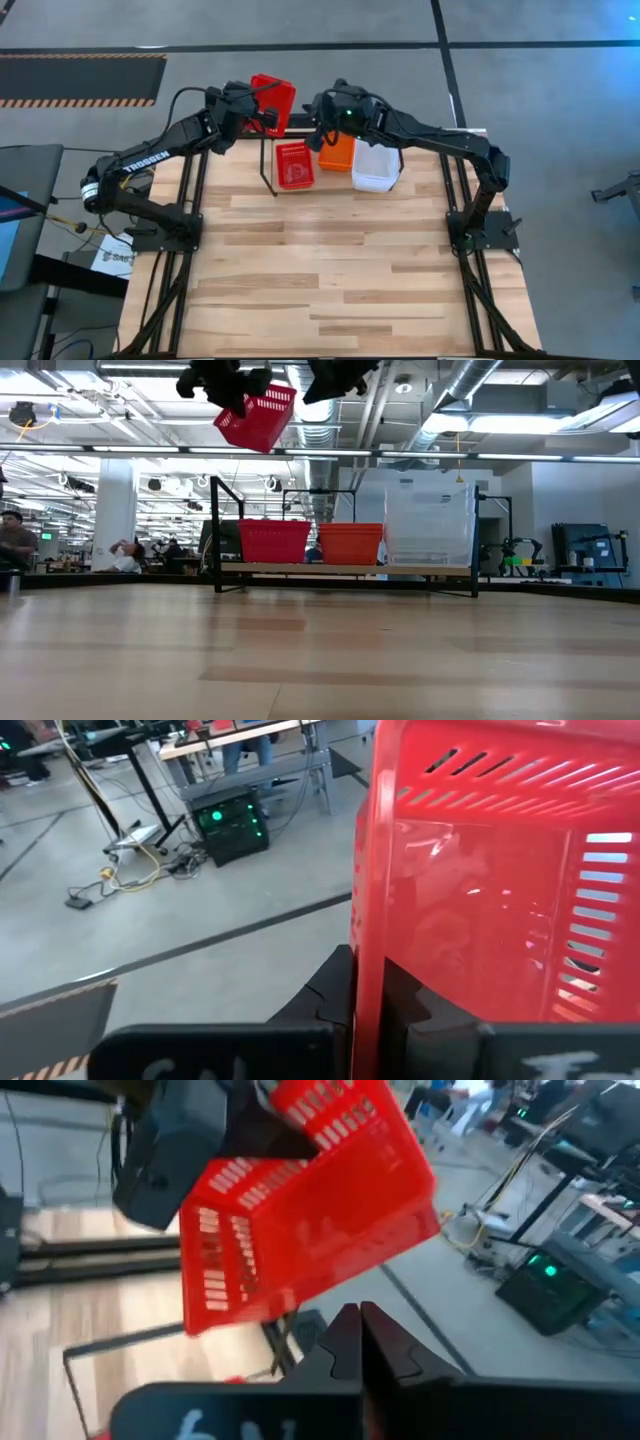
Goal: Stack baskets on shelf by color
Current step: Stack the red bin on top of the red bins on the shelf
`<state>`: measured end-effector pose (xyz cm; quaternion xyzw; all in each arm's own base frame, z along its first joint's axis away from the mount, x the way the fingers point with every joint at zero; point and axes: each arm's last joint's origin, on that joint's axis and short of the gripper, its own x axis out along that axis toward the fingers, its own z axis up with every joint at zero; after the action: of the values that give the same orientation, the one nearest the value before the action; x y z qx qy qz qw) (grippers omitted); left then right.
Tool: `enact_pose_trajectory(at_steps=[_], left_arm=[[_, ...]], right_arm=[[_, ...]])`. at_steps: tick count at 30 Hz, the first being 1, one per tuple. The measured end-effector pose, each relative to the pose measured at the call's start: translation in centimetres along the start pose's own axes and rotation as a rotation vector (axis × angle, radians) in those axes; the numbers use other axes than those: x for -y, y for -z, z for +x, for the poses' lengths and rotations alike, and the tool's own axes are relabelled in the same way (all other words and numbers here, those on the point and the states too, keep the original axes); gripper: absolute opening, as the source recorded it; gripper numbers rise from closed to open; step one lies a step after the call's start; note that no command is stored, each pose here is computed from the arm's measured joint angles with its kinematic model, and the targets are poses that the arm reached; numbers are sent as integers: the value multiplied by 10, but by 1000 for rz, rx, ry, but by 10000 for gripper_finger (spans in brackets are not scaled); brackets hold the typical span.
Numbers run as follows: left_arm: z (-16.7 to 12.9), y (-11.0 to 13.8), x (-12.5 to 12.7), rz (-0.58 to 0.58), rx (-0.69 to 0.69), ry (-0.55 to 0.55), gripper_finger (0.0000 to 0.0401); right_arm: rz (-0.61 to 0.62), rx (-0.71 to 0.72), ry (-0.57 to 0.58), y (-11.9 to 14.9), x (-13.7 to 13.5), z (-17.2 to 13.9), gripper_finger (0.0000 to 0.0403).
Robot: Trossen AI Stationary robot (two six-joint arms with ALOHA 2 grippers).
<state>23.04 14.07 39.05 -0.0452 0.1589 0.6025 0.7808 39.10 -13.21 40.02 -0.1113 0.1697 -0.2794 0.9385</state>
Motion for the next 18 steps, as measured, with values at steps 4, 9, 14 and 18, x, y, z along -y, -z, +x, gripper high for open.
enact_pose_trajectory(at_steps=[4,9,14,18], left_arm=[[2,0,-1,-3,-9,24,0],[3,0,-2,13,-12,29,0],[3,0,-2,13,-11,28,0],[10,1,3,28,-6,15,0]], right_arm=[[64,-7,-16,4,3,2,18],[89,5,-22,6,3,9,67],[126,35,-22,4,2,13,143],[60,19,-54,10,-9,19,195]])
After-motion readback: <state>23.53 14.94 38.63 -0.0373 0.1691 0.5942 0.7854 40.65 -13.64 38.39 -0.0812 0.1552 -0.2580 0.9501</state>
